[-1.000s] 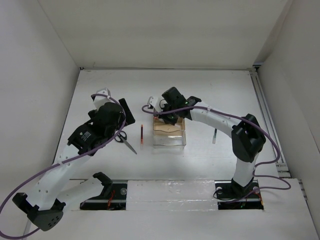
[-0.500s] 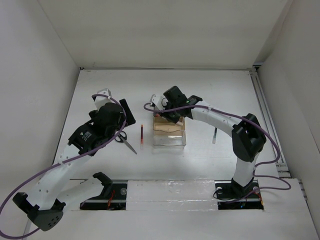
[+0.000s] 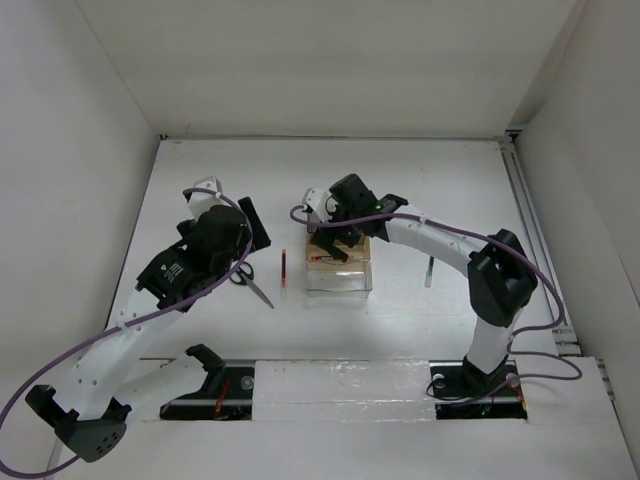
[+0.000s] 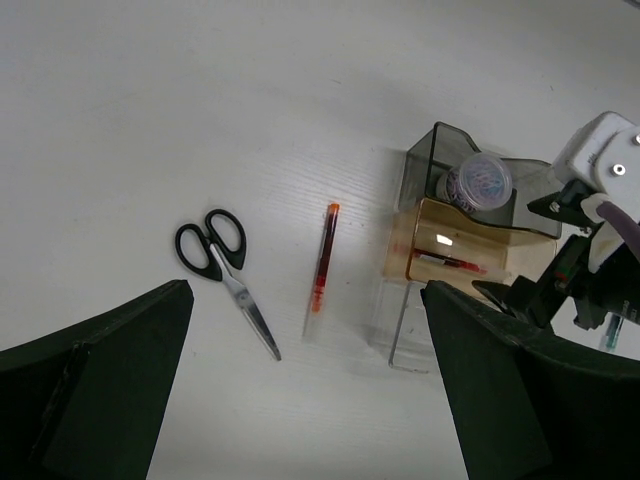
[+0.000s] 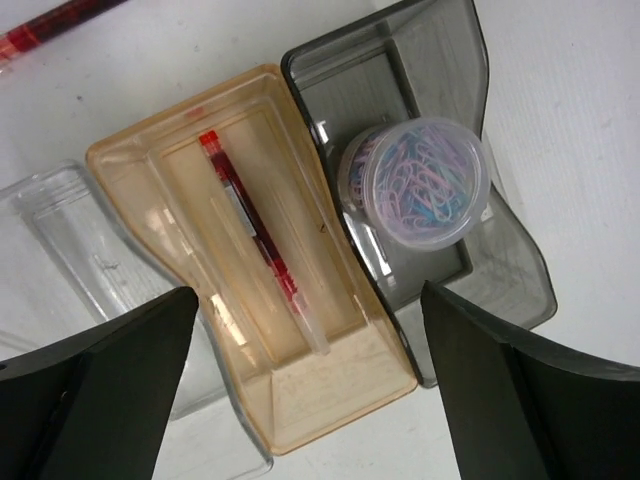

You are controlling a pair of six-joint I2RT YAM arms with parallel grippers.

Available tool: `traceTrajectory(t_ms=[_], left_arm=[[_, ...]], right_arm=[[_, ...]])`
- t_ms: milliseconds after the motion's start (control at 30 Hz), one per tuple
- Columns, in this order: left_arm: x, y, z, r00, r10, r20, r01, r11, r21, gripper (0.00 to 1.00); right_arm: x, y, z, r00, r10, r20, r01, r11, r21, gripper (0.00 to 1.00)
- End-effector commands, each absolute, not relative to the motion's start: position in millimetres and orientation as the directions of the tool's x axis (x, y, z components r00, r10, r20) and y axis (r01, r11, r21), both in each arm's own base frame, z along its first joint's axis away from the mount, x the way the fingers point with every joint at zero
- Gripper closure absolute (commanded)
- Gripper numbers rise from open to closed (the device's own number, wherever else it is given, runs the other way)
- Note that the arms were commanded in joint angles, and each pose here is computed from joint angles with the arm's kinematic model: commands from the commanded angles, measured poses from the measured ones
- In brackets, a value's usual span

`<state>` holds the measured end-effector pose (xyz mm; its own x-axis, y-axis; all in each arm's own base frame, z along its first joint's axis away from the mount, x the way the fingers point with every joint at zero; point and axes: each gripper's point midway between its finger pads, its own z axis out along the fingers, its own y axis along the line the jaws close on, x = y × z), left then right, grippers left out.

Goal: Sort the stationery into containers
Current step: Place the pen in the storage box, then pick up the pen from the center of the board.

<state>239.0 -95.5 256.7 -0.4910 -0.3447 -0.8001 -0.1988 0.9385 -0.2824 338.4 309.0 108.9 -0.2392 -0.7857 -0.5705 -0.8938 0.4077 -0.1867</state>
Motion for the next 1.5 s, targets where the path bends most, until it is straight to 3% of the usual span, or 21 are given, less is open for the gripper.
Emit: traceTrajectory(t_ms=[0,133,233,300,367,400,533,600,833,1067,1233,1467], left_arm=[[241.5,-91.3,261.2,-0.456,-0.348,-0.819,-0.206,0.937,-0.284,0.0],[245.4,-94.3,258.2,-0.463,-0.343,-0.817,-0.208,0.938,-0.276,0.0],[251.0,-98.6,253.4,-0.467,-0.34,-0.816,-0.209,0.939,-0.271,0.0],[255.3,-103.7,249.6,-0.478,-0.336,-0.812,-0.205,0.941,-0.268,0.0],[260.0,-101.0,242.8,-0.497,-0.333,-0.801,-0.211,0.942,-0.261,0.0],[263.1,-104.6,240.6,-0.507,-0.331,-0.796,-0.186,0.944,-0.274,0.0],[264.6,-93.1,232.1,-0.504,-0.335,-0.796,-0.207,0.942,-0.265,0.0],[264.8,-89.3,229.1,-0.499,-0.33,-0.801,-0.222,0.942,-0.25,0.0],[264.8,-89.3,229.1,-0.499,-0.33,-0.801,-0.222,0.942,-0.25,0.0],[264.4,-90.9,228.7,-0.504,-0.331,-0.798,-0.216,0.943,-0.254,0.0],[263.8,-92.3,228.2,-0.512,-0.322,-0.796,-0.204,0.946,-0.252,0.0],[264.7,-94.3,229.4,-0.512,-0.318,-0.798,-0.192,0.948,-0.254,0.0]], right_arm=[[345.0,317.6,166.7,-0.176,-0.671,-0.72,-0.856,0.465,-0.224,0.0],[375.2,285.2,220.1,-0.204,-0.495,-0.845,-0.639,0.721,-0.269,0.0],[393.8,246.0,237.3,-0.306,-0.33,-0.893,-0.434,0.883,-0.178,0.0],[402.8,212.6,234.3,-0.414,-0.115,-0.903,-0.217,0.976,-0.025,0.0],[418.5,171.7,222.6,-0.46,0.014,-0.888,-0.078,0.995,0.056,0.0],[419.7,156.7,214.5,-0.485,0.1,-0.869,0.007,0.994,0.11,0.06],[416.0,79.8,164.0,-0.523,0.285,-0.804,0.313,0.941,0.129,0.09],[404.6,64.9,134.1,-0.554,0.328,-0.765,0.383,0.917,0.115,0.09],[385.0,40.5,77.9,-0.666,0.398,-0.631,0.495,0.869,0.025,0.16],[366.9,39.2,54.7,-0.709,0.402,-0.58,0.51,0.86,-0.028,0.24],[355.8,48.0,41.6,-0.755,0.395,-0.524,0.46,0.888,0.006,0.41],[343.1,47.5,34.5,-0.785,0.374,-0.494,0.436,0.9,-0.012,0.41]])
